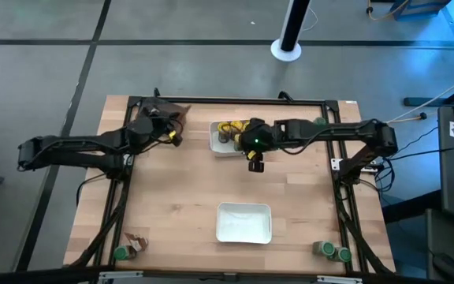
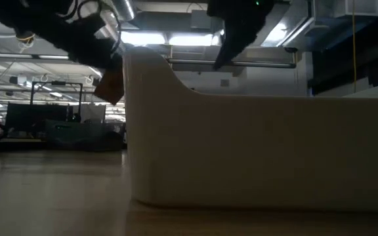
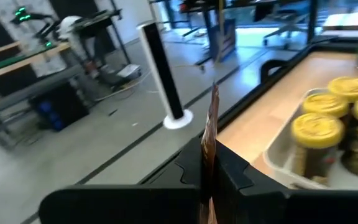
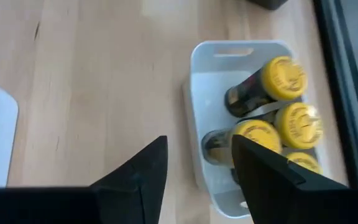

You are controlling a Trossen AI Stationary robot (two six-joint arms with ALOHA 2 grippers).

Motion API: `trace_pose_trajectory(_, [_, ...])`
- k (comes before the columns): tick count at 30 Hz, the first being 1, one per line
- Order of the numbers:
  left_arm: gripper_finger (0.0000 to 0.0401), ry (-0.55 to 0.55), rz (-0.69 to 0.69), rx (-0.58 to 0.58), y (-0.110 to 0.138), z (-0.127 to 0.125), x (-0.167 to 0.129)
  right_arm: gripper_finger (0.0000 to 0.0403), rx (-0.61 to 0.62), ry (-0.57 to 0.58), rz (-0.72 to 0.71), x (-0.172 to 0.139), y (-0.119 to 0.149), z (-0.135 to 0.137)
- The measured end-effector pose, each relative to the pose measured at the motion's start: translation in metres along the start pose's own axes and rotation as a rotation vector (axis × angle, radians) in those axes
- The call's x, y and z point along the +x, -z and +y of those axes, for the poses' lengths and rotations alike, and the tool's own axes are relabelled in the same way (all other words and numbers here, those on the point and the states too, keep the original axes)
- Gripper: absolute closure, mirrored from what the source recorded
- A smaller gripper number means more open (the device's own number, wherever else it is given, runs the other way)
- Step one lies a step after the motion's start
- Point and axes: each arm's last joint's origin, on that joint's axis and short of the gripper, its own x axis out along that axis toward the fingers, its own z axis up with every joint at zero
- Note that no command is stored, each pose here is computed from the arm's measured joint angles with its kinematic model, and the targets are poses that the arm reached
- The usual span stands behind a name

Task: Sort spices by type
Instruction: Put the seasoning pack into the black bin

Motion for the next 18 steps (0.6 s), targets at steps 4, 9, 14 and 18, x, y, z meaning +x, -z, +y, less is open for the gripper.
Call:
trace_pose_trajectory(4, [0.0396,-0.072,0.042,-0.014,0.016,0.007,0.005,0.0229,0.003,-0.013,-0.007,0.013,0.009,0.003])
trace_pose_trajectory(9, [0.0398,-0.087,0.019,-0.048,0.037,0.006,0.008,0.0230,0.024,-0.028,0.008,0.020,0.016,0.006])
trace_pose_trajectory(14, [0.0399,-0.088,-0.024,-0.075,0.057,0.005,0.007,0.0230,0.030,-0.030,0.025,0.024,0.020,0.007])
trace_pose_trajectory(18, [0.0397,-0.076,-0.028,-0.104,0.074,0.004,0.006,0.0230,0.031,-0.030,0.019,0.025,0.021,0.007])
